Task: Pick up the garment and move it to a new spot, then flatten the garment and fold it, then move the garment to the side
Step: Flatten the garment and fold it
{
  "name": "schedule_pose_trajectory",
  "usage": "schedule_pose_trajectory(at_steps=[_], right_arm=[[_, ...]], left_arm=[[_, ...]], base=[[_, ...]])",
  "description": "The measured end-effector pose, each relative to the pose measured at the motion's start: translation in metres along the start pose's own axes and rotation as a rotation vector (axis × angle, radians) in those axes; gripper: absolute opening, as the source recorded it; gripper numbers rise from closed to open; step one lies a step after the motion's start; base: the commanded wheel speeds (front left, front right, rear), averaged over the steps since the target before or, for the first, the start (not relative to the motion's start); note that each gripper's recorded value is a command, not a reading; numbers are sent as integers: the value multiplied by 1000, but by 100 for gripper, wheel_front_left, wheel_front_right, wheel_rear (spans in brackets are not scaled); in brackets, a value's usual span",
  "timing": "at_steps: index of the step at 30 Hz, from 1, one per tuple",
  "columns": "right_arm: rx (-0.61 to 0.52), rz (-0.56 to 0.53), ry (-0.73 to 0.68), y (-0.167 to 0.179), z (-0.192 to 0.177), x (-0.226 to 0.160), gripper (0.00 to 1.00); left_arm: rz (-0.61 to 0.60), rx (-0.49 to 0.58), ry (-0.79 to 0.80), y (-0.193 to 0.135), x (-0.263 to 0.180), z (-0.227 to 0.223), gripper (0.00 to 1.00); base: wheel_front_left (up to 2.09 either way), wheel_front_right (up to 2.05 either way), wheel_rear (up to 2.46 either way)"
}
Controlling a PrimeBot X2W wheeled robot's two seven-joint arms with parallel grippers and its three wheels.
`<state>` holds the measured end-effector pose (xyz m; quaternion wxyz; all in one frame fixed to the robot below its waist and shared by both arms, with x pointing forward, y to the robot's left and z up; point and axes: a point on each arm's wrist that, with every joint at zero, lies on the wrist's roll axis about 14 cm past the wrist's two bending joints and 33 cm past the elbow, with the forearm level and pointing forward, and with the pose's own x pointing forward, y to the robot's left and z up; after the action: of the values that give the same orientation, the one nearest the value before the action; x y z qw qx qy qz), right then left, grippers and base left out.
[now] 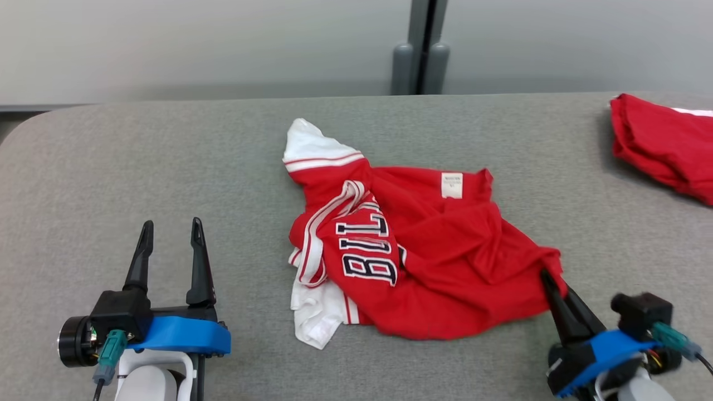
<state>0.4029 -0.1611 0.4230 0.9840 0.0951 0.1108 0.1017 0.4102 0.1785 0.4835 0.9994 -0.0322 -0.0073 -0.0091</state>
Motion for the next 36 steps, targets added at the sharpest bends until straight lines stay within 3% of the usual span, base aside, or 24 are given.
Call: schedule_pose_trajectory(at_steps=[6,7,8,9,16,27,36], right_arm=[[46,-109,28,-26,-8,-40,0],[43,-120,39,-29,-10,-45,17],[40,-130,42,-31,-11,-48,40],[46,-141,33,-32,-9,-50,100],[5,-157,-65,-33,23,-49,100],[-36,-116,-347,-12,101,-32,100],[-34,-91,-327,4,88,-24,100]], left_arm=[[-40,-7,-4,-14,5,1,100],[-44,-8,-5,-15,6,1,100],[-45,-8,-5,-16,6,1,100],[-47,-8,-4,-16,6,1,100],[-47,1,-7,-15,8,2,100],[-40,10,-13,-10,5,5,100],[-34,12,-16,-8,2,6,100]], base=[[0,0,0],[0,0,0],[0,0,0],[0,0,0],[0,0,0],[0,0,0],[0,0,0]])
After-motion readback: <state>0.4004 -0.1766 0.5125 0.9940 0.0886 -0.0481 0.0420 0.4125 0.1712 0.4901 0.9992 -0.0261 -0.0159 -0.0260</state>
